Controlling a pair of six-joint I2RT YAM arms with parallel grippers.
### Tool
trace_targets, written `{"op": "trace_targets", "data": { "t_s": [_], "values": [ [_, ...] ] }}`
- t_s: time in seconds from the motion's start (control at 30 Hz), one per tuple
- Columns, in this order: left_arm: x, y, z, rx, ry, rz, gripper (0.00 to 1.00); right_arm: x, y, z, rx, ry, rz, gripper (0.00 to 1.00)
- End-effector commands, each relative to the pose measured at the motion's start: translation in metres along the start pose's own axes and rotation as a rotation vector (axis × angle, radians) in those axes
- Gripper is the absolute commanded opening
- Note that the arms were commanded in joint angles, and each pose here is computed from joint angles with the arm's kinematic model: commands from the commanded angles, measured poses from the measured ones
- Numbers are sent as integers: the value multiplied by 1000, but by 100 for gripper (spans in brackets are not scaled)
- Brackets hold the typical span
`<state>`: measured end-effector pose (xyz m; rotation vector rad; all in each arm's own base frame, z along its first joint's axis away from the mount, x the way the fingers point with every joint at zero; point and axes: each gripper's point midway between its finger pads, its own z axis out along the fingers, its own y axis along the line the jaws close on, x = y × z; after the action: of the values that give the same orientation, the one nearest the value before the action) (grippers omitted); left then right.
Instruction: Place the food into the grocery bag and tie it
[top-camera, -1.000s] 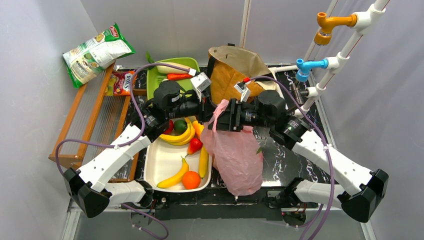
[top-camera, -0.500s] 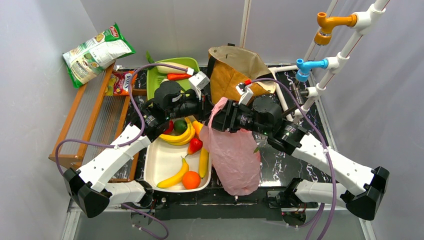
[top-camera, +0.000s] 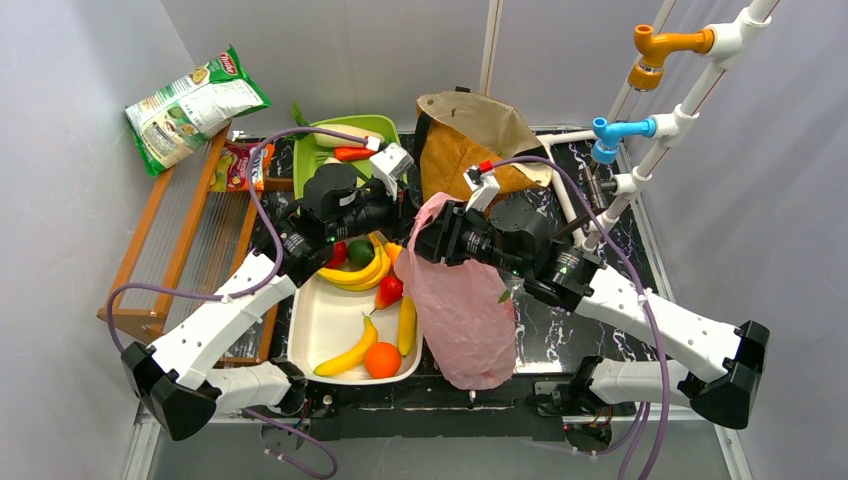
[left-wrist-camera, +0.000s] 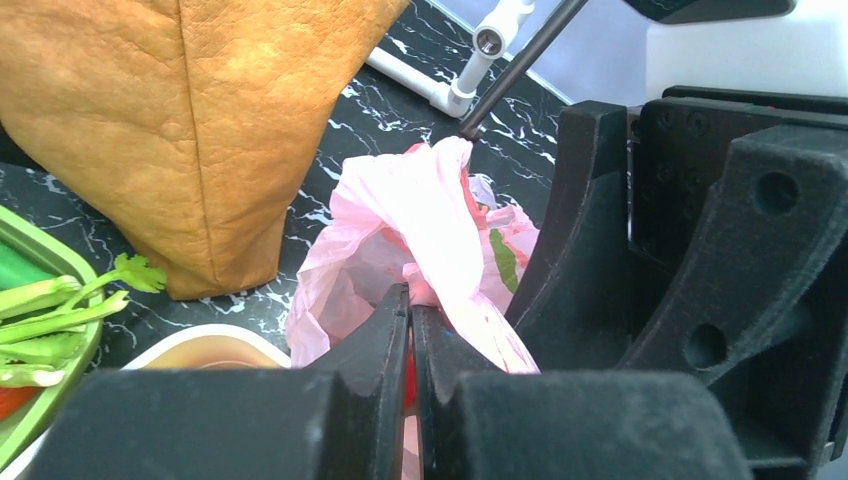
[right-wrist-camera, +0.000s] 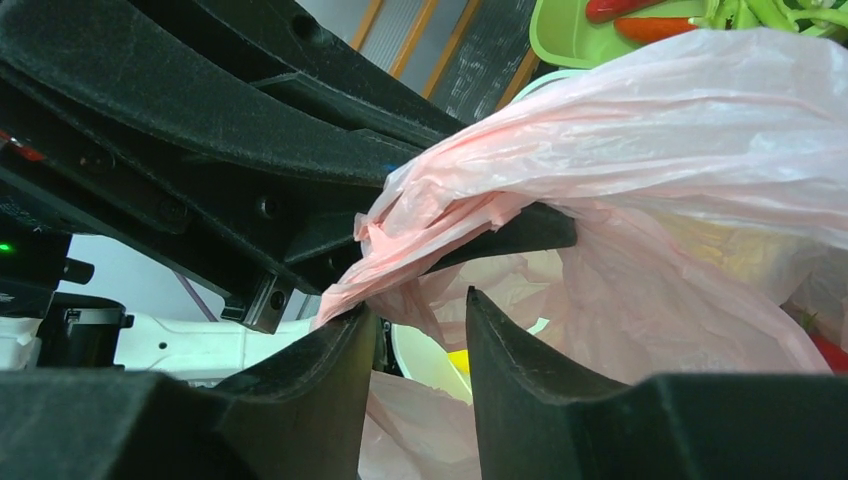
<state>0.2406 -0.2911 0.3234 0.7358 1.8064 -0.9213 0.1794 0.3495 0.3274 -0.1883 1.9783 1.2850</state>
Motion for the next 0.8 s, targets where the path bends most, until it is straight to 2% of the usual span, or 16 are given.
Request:
{"op": "trace_targets", "data": {
  "t_s": [0.0,0.2,0.27,0.3,0.43,0.53,0.77],
  "values": [
    [-4,-2,-13,-7,-12,65,0,-38,35,0,-97,-127,-30,43],
    [-3,-3,-16,0,-14,98,0,-43,36,2,-104,-158,-38,19],
    [-4,-2,-16,-1,-19,99,0,-44,36,1,-104,-160,-42,5],
    [-3,-3,-16,2,-19,100,0,-44,37,1,-105,-158,-42,1],
    [-4,-2,-17,-7,-13,99,0,-34,35,-5,-87,-96,-37,1],
    [-3,0,-21,-25,4,100,0,-29,22,-20,-4,-62,2,1],
    [-9,-1,-34,-55,16,77,0,-25,-12,-63,145,-93,70,1]
  ]
}}
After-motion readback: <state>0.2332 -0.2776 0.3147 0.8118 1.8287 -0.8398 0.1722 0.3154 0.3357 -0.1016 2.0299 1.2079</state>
